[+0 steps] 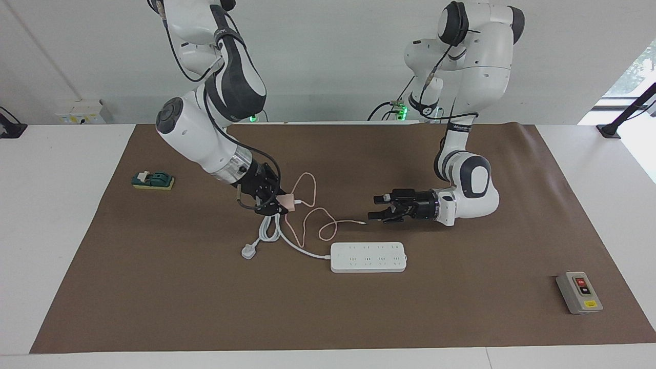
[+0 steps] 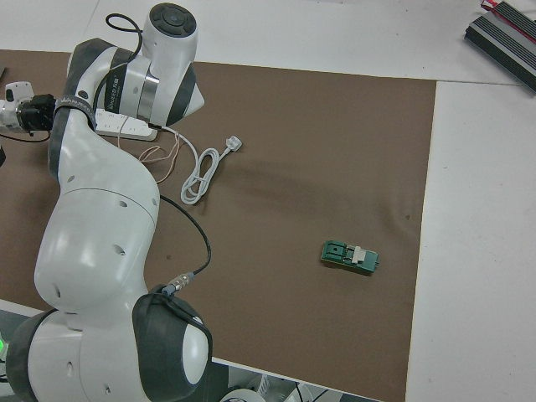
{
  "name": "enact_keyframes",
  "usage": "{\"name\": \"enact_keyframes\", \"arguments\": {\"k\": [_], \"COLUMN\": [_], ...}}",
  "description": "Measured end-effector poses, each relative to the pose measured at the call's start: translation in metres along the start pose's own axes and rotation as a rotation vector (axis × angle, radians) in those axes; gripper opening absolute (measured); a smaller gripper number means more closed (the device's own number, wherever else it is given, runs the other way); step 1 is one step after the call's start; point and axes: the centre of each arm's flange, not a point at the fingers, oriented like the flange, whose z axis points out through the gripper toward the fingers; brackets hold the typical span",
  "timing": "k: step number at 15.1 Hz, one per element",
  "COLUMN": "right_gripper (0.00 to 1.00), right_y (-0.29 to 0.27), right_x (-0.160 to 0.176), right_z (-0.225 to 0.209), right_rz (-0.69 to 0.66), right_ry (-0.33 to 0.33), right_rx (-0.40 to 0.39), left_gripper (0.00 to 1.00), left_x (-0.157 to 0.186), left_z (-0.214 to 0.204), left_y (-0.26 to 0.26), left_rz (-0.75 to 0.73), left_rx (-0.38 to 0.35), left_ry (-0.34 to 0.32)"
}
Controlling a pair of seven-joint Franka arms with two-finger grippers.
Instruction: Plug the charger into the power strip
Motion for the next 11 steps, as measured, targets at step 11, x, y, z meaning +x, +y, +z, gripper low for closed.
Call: {"name": "enact_keyframes", "arguments": {"k": [11], "right_gripper": [0.47], "right_y": [-0.016], "right_x": [-0.081], "right_z": [0.067], "right_rz": [-0.017], "right_ry": [-0.008], "right_rx": [0.024], "left_gripper": [1.0], "left_x": [-0.007], "left_z": [0.061], "left_y": [0.037], "left_rz": [-0.002], "left_rx": [0.086], "left_ry": [0.164]}}
